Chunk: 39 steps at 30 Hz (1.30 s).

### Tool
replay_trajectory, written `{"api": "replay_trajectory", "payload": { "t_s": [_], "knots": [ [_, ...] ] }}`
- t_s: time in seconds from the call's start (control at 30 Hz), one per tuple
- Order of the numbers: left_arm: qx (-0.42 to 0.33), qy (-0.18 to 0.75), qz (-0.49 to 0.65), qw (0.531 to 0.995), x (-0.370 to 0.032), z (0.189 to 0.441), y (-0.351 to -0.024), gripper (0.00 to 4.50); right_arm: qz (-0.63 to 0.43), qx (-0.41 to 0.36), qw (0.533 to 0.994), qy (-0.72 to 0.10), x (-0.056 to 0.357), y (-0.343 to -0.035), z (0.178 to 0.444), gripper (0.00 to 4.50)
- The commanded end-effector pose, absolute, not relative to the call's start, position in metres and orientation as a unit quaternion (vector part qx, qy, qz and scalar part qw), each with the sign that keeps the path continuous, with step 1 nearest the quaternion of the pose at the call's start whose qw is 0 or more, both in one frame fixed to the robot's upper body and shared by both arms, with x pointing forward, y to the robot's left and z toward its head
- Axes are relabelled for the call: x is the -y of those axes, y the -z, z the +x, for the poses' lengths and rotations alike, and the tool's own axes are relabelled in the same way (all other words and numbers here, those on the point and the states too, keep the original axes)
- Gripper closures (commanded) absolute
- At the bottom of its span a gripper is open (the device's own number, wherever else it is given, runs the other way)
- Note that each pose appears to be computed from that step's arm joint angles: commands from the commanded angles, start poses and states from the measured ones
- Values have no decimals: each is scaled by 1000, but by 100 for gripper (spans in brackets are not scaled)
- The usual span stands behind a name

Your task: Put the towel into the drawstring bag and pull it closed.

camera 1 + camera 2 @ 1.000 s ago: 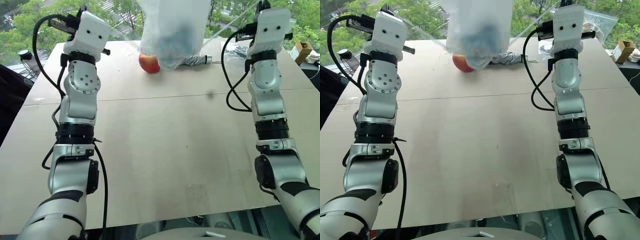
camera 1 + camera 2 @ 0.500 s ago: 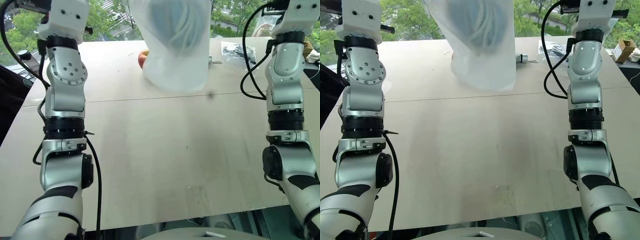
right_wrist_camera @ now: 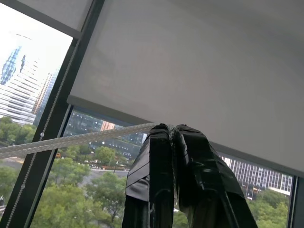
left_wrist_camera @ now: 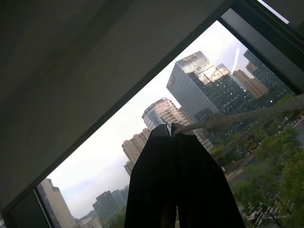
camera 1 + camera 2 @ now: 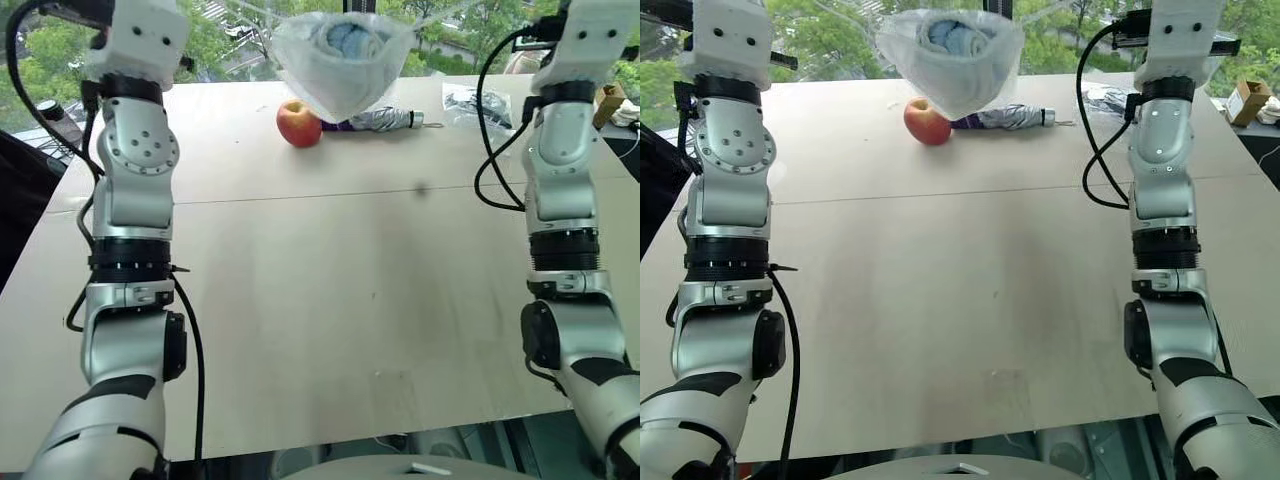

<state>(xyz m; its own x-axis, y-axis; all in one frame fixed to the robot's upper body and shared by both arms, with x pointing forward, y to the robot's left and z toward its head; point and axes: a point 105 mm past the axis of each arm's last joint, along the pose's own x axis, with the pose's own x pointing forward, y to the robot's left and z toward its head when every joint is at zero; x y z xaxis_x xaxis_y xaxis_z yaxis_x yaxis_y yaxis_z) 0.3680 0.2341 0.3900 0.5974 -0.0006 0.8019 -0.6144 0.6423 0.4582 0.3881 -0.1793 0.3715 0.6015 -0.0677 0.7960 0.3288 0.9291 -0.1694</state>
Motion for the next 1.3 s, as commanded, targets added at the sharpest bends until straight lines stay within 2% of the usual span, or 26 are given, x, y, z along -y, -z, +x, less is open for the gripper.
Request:
{"api": "replay_trajectory", "payload": {
  "t_s": [0.03,0.1,0.13,0.17,0.2,0.23,0.3,0.33,0.37,0.43,0.47,0.5,0.53,0.6,0.63,0.73,0.77,0.87,0.93,0.97,1.03,1.07,1.13,1.17,1.23,1.3],
  "knots": [
    [437,-206,353,801,-236,357,-408,444,-136,471,865,102,173,-393,374,450],
    [450,-197,351,797,-230,352,-414,444,-140,469,868,84,167,-393,375,450],
    [428,-190,333,818,-232,361,-408,444,-107,425,897,51,165,-381,389,450],
    [412,-186,314,835,-236,368,-402,444,-63,379,923,9,159,-367,402,450],
    [416,-205,298,834,-244,365,-402,444,43,322,945,-44,156,-352,415,450],
    [434,-227,281,826,-250,357,-407,444,126,298,945,-51,166,-348,421,450],
    [453,-247,245,821,-257,348,-414,444,184,264,946,40,213,-337,431,450],
    [437,-233,242,834,-255,355,-410,444,180,258,946,75,229,-333,432,450],
    [403,-193,235,863,-249,371,-396,444,186,257,947,43,222,-336,432,450],
    [361,-143,193,901,-242,389,-371,444,235,256,930,-119,167,-349,421,450],
    [365,-181,183,895,-254,383,-372,444,232,266,918,-180,148,-356,410,450],
    [373,-210,175,887,-264,376,-376,444,218,275,919,-180,150,-358,407,450],
    [381,-201,172,886,-261,373,-381,444,224,268,928,-129,171,-353,414,450],
    [391,-97,183,897,-224,379,-385,444,258,246,934,26,232,-333,427,450],
    [397,-86,191,894,-217,377,-386,444,244,249,937,26,233,-335,427,450],
    [388,-155,158,894,-244,375,-387,444,240,269,913,-192,145,-364,406,450],
    [380,-172,140,898,-252,376,-386,444,230,273,909,-215,133,-365,402,450],
    [372,-128,108,913,-236,384,-382,444,252,245,933,-79,179,-342,425,450],
    [377,-176,111,903,-249,376,-382,444,239,248,932,-116,170,-346,421,450],
    [367,-190,96,906,-257,377,-378,444,238,253,920,-181,148,-354,411,450],
    [354,-180,78,914,-259,381,-372,444,226,265,908,-232,130,-360,399,450],
    [356,-159,75,918,-252,383,-372,444,225,261,916,-205,140,-357,404,450],
    [376,-98,85,918,-226,382,-378,444,245,235,937,-79,186,-339,426,450],
    [381,-114,95,913,-229,379,-380,444,249,232,939,-53,197,-336,429,450],
    [362,-187,82,910,-259,378,-374,444,246,246,927,-141,166,-350,419,450],
    [349,-186,73,916,-266,381,-368,444,228,255,904,-257,123,-361,397,450]
  ]
}}
